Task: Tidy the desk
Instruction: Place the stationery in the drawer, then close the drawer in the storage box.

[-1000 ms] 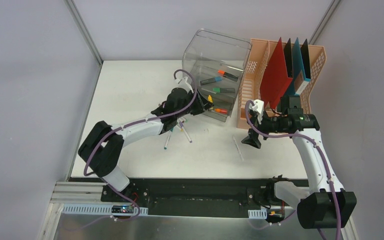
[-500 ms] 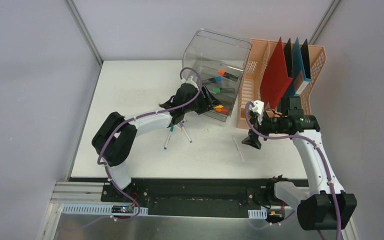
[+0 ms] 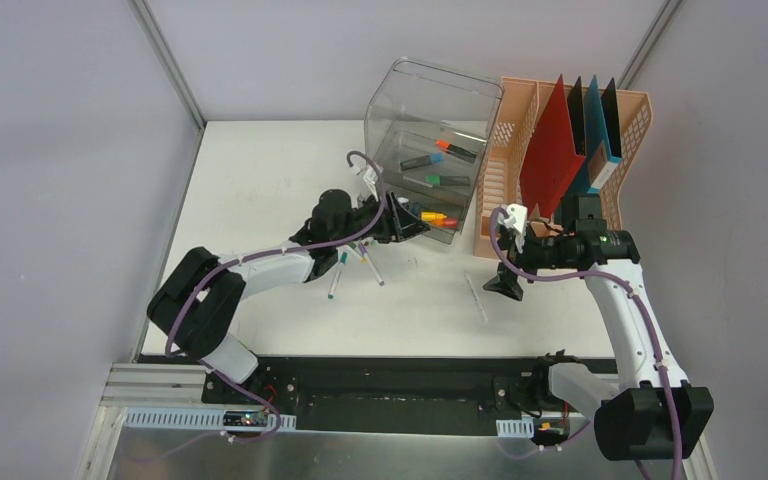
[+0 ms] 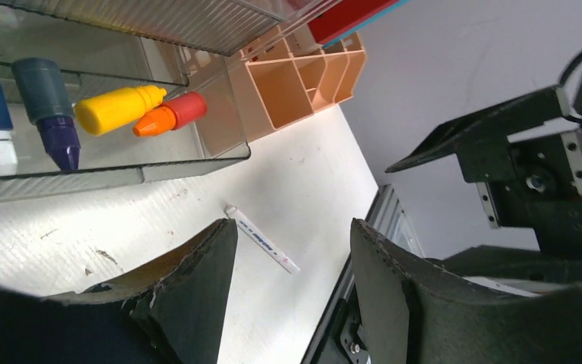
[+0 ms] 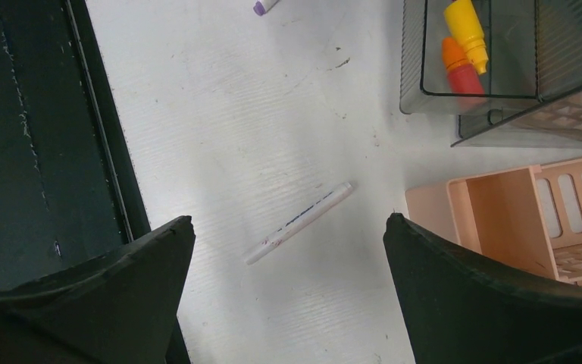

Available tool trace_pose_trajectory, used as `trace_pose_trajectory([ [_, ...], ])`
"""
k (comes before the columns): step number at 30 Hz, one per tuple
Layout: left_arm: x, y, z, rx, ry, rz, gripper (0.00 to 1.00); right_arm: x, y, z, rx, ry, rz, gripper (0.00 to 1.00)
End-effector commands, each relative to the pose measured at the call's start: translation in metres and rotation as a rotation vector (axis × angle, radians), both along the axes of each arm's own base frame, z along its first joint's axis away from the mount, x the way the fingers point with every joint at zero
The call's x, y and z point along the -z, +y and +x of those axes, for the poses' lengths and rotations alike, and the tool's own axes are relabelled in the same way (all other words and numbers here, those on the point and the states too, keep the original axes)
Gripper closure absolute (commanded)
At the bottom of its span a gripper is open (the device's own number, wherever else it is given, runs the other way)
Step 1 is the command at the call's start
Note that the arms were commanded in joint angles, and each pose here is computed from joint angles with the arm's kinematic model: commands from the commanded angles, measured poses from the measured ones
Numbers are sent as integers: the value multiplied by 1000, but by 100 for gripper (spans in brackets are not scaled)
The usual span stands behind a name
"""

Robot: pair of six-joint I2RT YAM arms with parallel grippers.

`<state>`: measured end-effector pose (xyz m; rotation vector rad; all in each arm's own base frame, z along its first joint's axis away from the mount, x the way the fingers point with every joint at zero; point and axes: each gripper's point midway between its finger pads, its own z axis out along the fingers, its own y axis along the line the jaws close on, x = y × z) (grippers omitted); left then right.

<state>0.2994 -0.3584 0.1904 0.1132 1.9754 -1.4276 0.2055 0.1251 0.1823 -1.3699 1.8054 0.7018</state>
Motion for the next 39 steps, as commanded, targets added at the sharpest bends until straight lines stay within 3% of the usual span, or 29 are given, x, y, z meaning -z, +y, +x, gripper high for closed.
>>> trace_pose_trajectory([
  [1, -29, 18, -21, 100, -134, -120, 42, -10, 10, -6, -73, -43, 56, 1],
  [6, -15, 41, -33, 92, -108, -95, 42, -8, 10, -6, -74, -28, 61, 1],
  [12, -3, 66, -54, 77, -101, 51, 41, -4, 9, -5, -76, -29, 56, 1],
  [19, -2, 120, -75, -62, -208, 248, 37, -3, 11, -3, -82, -23, 54, 1],
  [24, 4, 152, -92, -143, -263, 319, 28, -11, 18, 6, -80, -55, 33, 1],
  [35, 23, 166, -114, -166, -216, 293, 2, -7, 71, 12, -302, -144, -291, 1],
  [39, 22, 170, -119, -175, -211, 286, 1, 5, 102, 27, -324, -164, -392, 12],
])
